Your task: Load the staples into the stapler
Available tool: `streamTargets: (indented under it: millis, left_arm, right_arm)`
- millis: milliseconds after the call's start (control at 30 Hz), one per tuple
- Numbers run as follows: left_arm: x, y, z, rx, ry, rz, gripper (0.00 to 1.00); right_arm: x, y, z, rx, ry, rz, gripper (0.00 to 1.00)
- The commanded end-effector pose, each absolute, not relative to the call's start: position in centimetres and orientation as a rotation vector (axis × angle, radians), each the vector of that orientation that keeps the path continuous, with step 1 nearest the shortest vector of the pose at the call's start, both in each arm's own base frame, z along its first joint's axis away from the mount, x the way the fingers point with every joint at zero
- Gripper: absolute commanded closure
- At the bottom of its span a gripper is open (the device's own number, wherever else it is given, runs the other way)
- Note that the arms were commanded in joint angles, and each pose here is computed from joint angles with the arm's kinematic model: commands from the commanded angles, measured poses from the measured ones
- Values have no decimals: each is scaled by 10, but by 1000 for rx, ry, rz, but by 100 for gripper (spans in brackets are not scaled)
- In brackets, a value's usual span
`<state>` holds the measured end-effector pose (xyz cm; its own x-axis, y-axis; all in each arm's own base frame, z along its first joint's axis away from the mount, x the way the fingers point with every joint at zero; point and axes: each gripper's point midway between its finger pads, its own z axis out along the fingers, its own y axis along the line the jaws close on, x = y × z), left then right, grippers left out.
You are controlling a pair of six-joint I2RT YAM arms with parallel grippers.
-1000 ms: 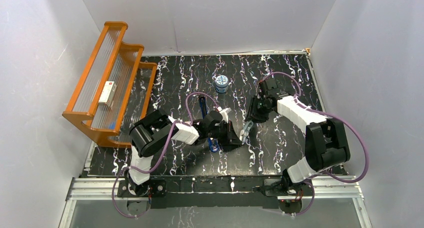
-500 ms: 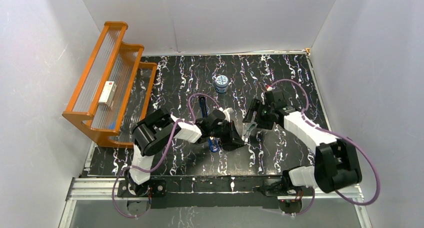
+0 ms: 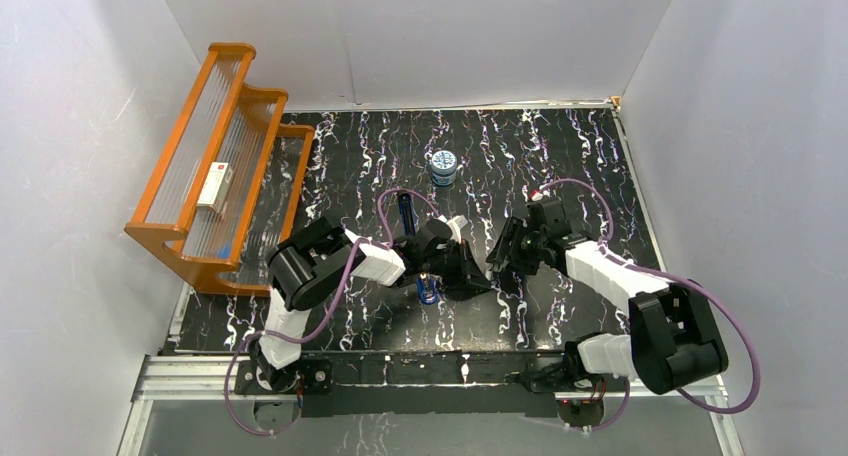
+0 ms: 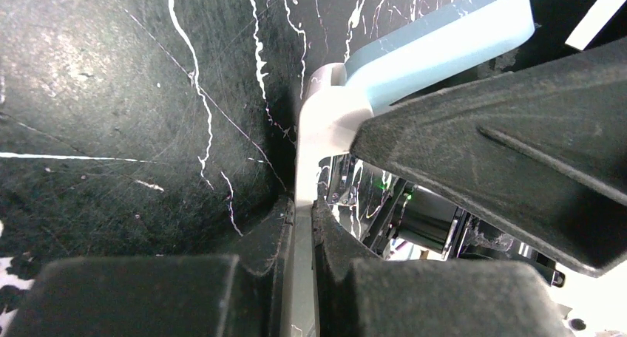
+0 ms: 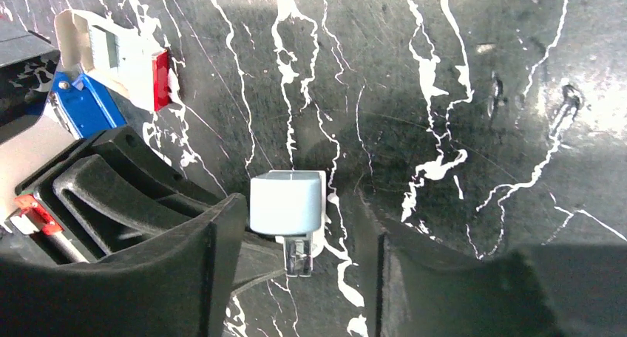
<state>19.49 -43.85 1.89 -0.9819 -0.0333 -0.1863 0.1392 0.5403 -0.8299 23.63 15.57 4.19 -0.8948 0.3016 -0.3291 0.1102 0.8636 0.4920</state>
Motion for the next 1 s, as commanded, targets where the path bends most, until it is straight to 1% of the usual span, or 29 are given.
streamTargets:
  millis: [0,133,200,300,333,367,500,567,767,967]
  left_arm:
    - [187,-418,-24,55,2724,-1237,100]
    - [187,-418,-23,59,2721,-1243,100]
    - [187,-418,-23,59,2722,-1236,100]
    - [187,-418,-20,81,2719,-1235,93]
    - [186,-418,-17,94,2716,-1242,89]
    - [185,-418,-12,108,2707,-1250,82]
    - [186,-410,4,119,2690,-1217,59]
    - [186,-405,8,121,2689,-1187,53]
    - [187,-404,44,174,2614,-1221,47]
    - [192,-385,90,187,2547,-1144,45]
  right_arm:
    - [251,167,45,277,2594,699,41]
    - [250,173,44,255,2615,693,51]
    - [248,172,41,251,2639,681,59]
    - [246,169,40,245,2653,644,67]
    - [246,165,39,245,2660,619,69]
    - [246,162,39,241,2666,589,70]
    - [249,153,41,211,2677,501,71]
    - [251,151,43,188,2680,484,71]
    - [257,155,43,126,2693,477,70]
    - [258,161,41,61,2720,396,68]
